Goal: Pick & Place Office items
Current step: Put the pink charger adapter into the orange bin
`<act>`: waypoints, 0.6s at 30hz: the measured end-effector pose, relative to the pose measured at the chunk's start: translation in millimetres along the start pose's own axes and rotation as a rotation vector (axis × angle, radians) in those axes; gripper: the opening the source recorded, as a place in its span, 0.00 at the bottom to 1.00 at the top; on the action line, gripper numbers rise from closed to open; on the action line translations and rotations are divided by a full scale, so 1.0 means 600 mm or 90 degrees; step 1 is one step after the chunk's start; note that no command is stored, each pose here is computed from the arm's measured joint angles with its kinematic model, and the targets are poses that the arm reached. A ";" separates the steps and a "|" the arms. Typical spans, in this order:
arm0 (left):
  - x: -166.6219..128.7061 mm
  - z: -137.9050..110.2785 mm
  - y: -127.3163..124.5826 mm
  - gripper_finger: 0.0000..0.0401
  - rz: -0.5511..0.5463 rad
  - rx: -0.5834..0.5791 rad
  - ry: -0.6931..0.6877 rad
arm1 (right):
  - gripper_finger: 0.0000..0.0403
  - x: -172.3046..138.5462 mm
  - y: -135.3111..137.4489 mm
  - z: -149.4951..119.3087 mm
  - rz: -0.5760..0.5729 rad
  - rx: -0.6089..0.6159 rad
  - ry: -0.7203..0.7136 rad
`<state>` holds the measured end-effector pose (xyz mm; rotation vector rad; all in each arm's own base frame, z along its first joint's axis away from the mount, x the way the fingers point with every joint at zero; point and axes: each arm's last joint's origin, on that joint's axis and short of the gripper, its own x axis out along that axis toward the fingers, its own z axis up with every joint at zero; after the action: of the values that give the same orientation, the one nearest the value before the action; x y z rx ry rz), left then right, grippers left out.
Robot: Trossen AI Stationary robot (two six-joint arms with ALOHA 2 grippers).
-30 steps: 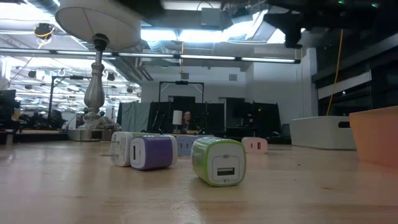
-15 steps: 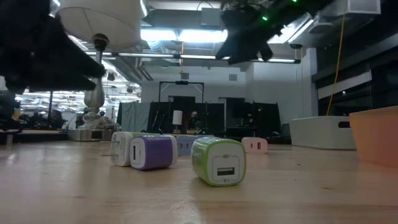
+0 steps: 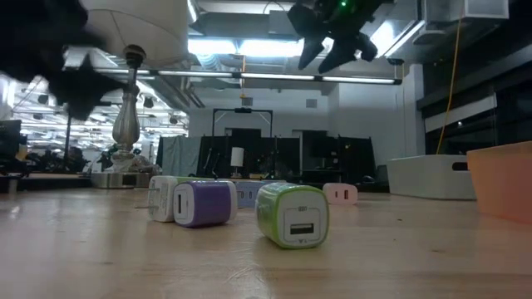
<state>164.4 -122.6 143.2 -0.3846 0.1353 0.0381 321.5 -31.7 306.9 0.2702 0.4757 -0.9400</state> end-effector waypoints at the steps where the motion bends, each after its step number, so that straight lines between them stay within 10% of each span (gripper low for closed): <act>1: 0.001 0.009 0.002 0.59 -0.047 0.006 -0.019 | 0.56 -0.003 0.001 -0.004 -0.006 0.012 0.006; 18: -0.003 0.012 -0.002 0.59 -0.266 0.145 0.010 | 0.56 0.111 0.053 -0.100 -0.037 0.155 0.302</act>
<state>163.5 -120.9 150.8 -0.1798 0.0714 -0.3899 364.7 -35.2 221.9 0.7118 0.8075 -0.9926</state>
